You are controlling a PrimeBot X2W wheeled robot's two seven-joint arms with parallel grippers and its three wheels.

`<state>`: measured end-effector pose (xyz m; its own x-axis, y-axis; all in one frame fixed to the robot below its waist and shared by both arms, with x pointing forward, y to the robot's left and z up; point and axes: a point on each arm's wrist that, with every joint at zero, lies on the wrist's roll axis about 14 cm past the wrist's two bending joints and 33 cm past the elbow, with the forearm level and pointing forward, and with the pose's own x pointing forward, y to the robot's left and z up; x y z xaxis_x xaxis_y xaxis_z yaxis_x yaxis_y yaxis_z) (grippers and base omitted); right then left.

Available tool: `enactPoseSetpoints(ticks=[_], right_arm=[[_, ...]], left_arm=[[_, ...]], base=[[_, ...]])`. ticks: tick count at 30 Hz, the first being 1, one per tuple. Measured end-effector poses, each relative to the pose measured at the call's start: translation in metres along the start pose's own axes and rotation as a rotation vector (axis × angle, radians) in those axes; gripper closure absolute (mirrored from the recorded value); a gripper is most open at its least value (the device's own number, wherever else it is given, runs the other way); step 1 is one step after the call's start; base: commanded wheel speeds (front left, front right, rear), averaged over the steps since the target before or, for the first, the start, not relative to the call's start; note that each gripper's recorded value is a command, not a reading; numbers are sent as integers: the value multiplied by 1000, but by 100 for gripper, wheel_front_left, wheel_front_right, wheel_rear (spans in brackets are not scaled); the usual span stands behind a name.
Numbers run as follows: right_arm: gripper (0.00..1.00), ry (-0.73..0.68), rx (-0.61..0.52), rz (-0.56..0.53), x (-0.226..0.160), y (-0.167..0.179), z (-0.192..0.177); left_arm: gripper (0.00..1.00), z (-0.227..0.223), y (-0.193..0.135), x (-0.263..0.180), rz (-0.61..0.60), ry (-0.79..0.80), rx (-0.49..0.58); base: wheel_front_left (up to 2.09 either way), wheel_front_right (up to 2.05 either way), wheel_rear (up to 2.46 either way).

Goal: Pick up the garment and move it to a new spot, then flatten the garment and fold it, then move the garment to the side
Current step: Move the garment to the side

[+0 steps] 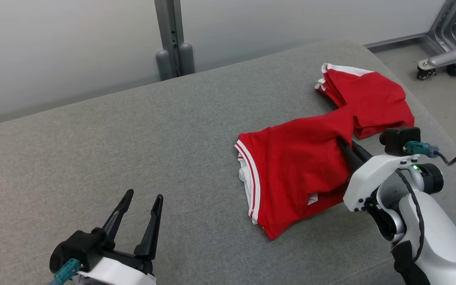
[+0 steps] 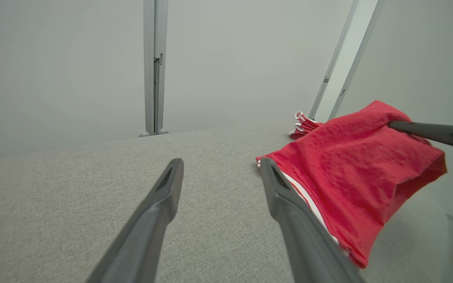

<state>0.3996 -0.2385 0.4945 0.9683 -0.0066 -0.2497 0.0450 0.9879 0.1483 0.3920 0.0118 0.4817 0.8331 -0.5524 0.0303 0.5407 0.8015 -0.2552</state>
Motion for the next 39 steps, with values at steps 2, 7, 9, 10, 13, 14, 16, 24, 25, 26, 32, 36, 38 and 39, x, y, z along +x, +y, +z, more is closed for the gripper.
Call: enactPoseSetpoints(ticks=[2,7,9,10,13,14,16,24,25,26,32,36,38,39], right_arm=[[100,0,-8,-6,3,-3,2],[100,0,-72,-27,17,-20,21],[100,-2,-107,-41,26,-30,31],[100,-5,-122,-47,31,-34,37],[100,-17,-151,-59,51,-40,52],[100,-22,-163,-60,58,-41,56],[100,-24,-186,-64,73,-42,62],[100,22,-277,-132,113,-63,67],[100,30,-282,-142,116,-66,66],[100,41,-288,-153,117,-69,65],[100,69,-315,-242,113,-93,68],[100,82,-343,-287,109,-100,70],[100,90,-348,-309,107,-104,69],[100,97,-353,-319,106,-106,67]], left_arm=[[0,-3,-1,4,-13,7,-3],[0,-12,2,10,-27,31,-11],[0,-13,9,13,-27,34,-4],[0,-14,13,15,-25,39,-2],[0,-20,25,18,-21,57,2],[0,-22,30,19,-17,65,1],[0,-29,39,20,-12,85,2],[0,-51,63,22,1,135,-17],[0,-54,64,23,2,140,-20],[0,-56,66,23,1,145,-20],[0,-64,63,29,-24,163,-33],[0,-67,60,32,-38,167,-41],[0,-67,60,33,-44,168,-40],[0,-68,60,34,-46,171,-40]], base=[[0,0,0],[0,0,0],[0,0,0],[0,0,0],[0,0,0],[0,0,0],[0,0,0],[0,0,0],[0,0,0],[0,0,0],[0,0,0],[0,0,0],[0,0,0],[0,0,0]])
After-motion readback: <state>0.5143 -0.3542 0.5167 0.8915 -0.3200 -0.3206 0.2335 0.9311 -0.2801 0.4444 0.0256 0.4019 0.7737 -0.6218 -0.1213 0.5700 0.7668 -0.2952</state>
